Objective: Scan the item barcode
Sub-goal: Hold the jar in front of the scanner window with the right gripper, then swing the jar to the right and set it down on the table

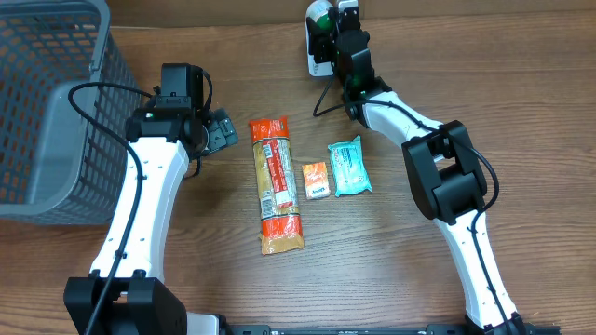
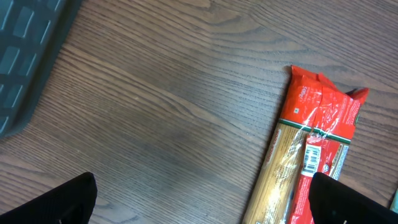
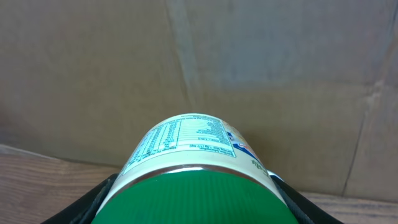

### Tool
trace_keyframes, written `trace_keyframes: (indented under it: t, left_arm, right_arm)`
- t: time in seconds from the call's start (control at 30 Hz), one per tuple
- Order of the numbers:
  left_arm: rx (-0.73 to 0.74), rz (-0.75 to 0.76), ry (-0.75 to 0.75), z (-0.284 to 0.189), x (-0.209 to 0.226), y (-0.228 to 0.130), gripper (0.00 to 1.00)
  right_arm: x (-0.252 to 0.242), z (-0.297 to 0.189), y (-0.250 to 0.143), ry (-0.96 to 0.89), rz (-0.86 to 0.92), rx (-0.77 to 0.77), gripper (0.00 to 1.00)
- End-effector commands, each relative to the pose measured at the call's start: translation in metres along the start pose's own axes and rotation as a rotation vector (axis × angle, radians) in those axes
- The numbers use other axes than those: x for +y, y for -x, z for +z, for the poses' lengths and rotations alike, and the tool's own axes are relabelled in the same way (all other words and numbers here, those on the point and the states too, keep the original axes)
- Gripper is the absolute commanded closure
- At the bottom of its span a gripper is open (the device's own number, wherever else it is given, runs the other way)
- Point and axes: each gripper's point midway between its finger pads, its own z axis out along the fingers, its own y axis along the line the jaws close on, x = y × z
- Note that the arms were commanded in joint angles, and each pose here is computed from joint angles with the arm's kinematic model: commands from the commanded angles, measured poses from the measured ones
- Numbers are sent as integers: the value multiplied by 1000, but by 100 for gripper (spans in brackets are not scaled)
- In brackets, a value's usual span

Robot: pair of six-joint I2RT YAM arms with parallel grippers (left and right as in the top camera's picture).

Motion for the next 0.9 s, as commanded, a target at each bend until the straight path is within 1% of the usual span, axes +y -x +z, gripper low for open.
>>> trace_keyframes:
  t: [0.0, 0.2, 0.4, 0.53, 0.63, 0.7, 0.87]
  left_arm:
    - [-4, 11, 13, 1, 2, 1, 0]
    - [-4, 11, 13, 1, 2, 1, 0]
    - [-4, 11, 13, 1, 2, 1, 0]
    - [-4, 11, 13, 1, 2, 1, 0]
    - [-4, 11, 13, 1, 2, 1, 0]
    - [-4, 11, 13, 1, 2, 1, 0]
    - [-4, 11, 13, 1, 2, 1, 0]
  right_arm:
    - [1, 3, 15, 1, 0, -61, 78]
    - [4, -2, 50, 21, -2, -183, 79]
    - [1, -11, 84, 4, -4, -165, 80]
    - [2, -31, 132, -9, -6, -148, 80]
    - [2, -52, 160, -27, -12, -92, 80]
    - [1, -70, 170, -46, -21, -17, 80]
    - [-19, -118, 167, -117, -41, 213, 82]
